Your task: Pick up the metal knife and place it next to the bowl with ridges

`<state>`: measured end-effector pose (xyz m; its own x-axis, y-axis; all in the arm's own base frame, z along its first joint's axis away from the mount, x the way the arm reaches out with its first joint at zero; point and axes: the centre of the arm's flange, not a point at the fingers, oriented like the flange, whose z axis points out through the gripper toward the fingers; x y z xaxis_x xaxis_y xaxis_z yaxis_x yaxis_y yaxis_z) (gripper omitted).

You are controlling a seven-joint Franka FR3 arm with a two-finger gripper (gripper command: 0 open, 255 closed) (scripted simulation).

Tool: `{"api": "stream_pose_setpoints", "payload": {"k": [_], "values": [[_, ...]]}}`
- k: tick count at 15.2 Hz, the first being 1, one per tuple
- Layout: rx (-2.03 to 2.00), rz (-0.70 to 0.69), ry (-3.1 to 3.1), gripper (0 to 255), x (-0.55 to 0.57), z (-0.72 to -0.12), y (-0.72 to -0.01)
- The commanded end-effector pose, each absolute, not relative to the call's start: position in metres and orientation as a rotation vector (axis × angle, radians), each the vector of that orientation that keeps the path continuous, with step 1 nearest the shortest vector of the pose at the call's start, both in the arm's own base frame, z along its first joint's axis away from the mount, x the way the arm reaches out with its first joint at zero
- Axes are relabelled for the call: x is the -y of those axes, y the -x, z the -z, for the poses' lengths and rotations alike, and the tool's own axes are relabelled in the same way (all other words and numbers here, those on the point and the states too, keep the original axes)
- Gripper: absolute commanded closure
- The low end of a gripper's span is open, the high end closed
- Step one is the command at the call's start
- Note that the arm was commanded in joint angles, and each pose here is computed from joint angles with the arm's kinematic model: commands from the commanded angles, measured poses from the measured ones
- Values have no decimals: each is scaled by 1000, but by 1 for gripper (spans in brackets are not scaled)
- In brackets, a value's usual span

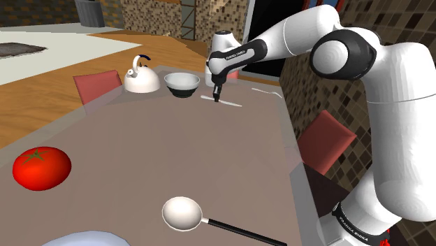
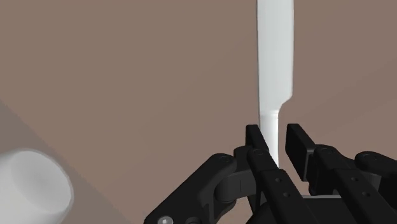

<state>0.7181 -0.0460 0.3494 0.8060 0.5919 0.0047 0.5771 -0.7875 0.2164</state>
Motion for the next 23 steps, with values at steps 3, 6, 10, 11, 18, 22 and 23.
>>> {"api": "stream_pose_setpoints", "payload": {"k": [3,6,10,11,18,22,23], "values": [[-913,-107,-2788,255,46,-349,-718],[-913,-107,-2788,0,46,-349,-718],[-913,-107,-2788,0,46,-349,-718],[-913,-107,-2788,0,46,-349,-718],[-913,-107,-2788,0,37,-398,-711],[-913,-107,-2788,0,37,-398,-711],[-913,-107,-2788,0,37,-398,-711]]}}
